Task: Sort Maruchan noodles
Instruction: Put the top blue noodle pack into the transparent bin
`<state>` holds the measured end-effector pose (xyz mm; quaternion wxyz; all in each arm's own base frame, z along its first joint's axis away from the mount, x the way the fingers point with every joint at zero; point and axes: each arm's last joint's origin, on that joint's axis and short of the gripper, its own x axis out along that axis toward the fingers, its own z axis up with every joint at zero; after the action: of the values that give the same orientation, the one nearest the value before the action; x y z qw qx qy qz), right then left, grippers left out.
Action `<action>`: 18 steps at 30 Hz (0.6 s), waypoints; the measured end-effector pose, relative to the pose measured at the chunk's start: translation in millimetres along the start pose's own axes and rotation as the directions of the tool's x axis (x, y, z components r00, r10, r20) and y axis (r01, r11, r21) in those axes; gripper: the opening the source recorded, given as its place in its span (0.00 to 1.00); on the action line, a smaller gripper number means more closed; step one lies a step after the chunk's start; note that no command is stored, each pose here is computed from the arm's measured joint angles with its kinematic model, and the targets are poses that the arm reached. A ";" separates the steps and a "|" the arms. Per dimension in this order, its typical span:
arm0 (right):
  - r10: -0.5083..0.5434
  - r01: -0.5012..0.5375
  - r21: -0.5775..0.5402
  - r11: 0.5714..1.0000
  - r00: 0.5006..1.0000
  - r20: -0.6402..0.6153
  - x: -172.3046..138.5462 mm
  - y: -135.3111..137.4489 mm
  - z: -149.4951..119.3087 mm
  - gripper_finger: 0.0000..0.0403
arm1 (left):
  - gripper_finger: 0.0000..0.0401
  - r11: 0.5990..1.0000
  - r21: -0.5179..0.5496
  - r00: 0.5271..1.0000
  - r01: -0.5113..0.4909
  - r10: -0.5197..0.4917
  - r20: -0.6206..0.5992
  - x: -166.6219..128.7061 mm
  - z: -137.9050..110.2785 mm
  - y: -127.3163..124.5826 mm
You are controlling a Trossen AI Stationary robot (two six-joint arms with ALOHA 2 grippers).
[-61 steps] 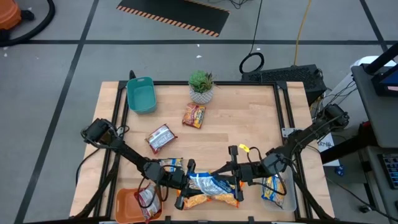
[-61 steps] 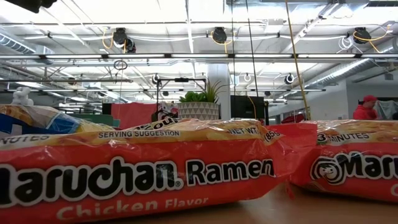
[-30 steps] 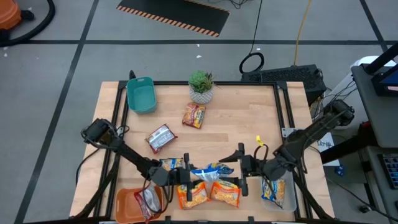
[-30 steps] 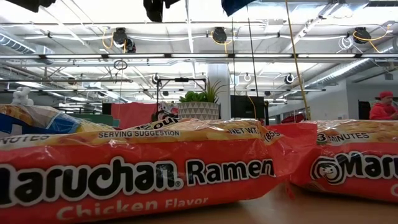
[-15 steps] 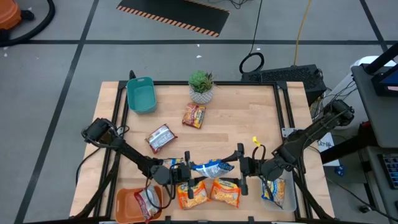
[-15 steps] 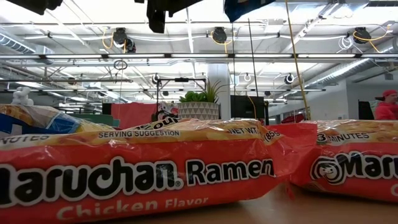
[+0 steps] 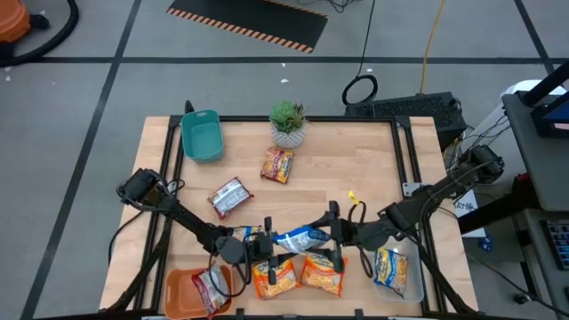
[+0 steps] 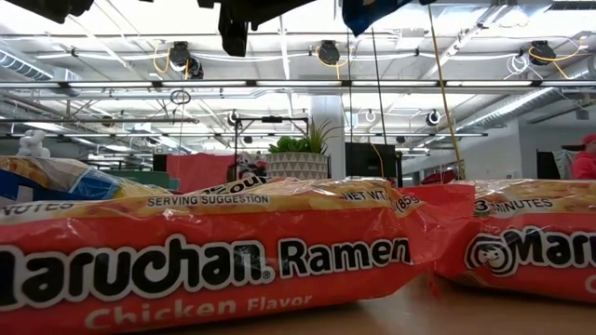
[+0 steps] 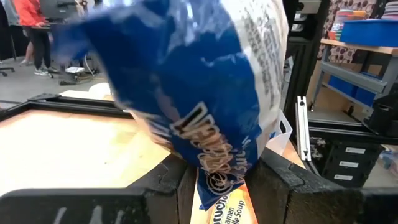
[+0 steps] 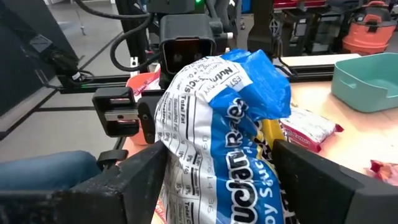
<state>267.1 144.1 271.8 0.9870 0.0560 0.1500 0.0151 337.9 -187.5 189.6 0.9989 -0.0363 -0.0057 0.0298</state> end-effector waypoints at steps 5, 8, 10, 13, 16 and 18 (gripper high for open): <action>0.022 -0.022 -0.001 1.000 1.000 -0.010 0.2 0.2 -0.5 0.62 | 0.31 1.000 0.005 1.000 0.006 -0.006 -0.008 0.1 -0.9 0.0; 0.025 -0.025 -0.009 1.000 1.000 -0.013 0.4 0.3 -0.8 0.55 | 0.31 1.000 0.005 1.000 0.008 -0.008 -0.013 0.0 -1.4 -0.2; 0.026 -0.027 -0.014 1.000 1.000 -0.014 0.4 0.4 -0.9 0.51 | 0.31 1.000 0.004 1.000 0.009 -0.009 -0.013 0.0 -1.4 -0.2; 0.049 -0.049 -0.029 0.998 0.999 -0.019 0.4 1.0 -1.0 0.45 | 0.31 1.000 0.005 1.000 0.014 -0.014 -0.015 -0.2 -1.6 -0.6; 0.063 -0.064 -0.034 0.997 0.998 -0.021 0.5 1.2 -0.8 0.41 | 0.31 1.000 -0.002 1.000 0.016 -0.016 -0.017 -0.3 -1.8 -0.8; 0.064 -0.065 -0.033 0.997 0.998 -0.018 0.3 1.2 -0.4 0.40 | 0.31 1.000 -0.021 1.000 0.016 -0.016 -0.018 -0.5 -1.8 -1.2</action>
<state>267.3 145.3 271.6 0.9854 0.0443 0.1563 0.0499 337.5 -188.9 187.8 0.9987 -0.0468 0.0026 0.0213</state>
